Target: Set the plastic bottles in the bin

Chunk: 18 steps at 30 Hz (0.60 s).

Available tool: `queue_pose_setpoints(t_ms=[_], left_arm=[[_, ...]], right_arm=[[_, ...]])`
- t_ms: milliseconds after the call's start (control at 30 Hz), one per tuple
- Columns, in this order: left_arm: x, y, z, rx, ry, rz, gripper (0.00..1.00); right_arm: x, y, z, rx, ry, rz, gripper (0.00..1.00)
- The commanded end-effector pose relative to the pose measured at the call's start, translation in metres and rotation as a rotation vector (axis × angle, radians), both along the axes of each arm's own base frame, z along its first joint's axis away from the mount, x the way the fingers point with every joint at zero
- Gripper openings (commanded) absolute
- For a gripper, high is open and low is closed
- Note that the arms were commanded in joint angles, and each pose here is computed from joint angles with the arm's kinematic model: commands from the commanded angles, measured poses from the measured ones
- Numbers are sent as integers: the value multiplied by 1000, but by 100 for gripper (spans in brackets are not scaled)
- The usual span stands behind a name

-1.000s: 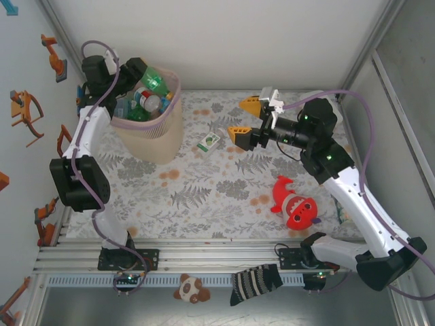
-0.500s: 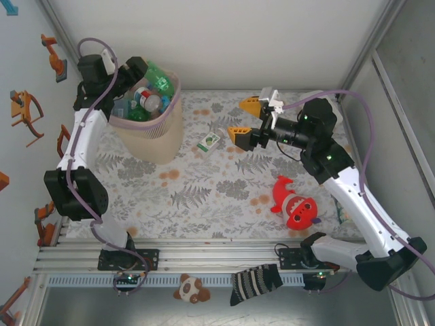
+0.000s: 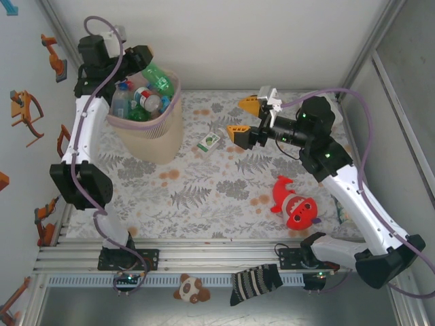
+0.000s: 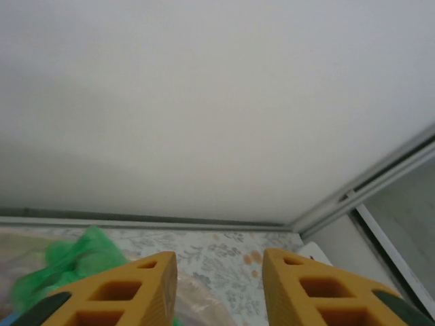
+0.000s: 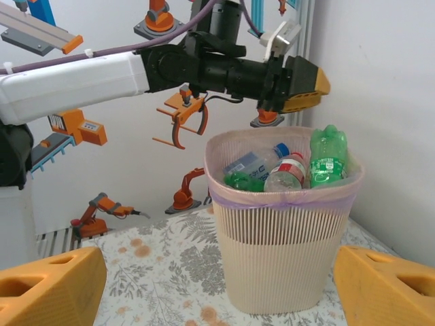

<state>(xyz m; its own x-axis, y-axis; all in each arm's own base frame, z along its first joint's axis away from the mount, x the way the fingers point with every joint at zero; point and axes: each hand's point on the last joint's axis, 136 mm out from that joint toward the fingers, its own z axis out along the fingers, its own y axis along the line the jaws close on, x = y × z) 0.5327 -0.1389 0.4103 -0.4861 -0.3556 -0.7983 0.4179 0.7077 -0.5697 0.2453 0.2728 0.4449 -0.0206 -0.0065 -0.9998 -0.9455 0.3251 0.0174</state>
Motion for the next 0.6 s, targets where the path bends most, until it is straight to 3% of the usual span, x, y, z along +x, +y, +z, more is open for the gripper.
queue_pose_setpoints(t_ms=[0,267,567], left_arm=[[-2,-29,-18,28,53,-137,30],[9,-10,-79,175,236,-26,24],[8,14,-129,188,354,32,22]], right_arm=[[-4,-1,17,18,-47,0,85],[-3,-1,11,4,-38,-8,85],[0,1,4,-4,-24,-6,85]])
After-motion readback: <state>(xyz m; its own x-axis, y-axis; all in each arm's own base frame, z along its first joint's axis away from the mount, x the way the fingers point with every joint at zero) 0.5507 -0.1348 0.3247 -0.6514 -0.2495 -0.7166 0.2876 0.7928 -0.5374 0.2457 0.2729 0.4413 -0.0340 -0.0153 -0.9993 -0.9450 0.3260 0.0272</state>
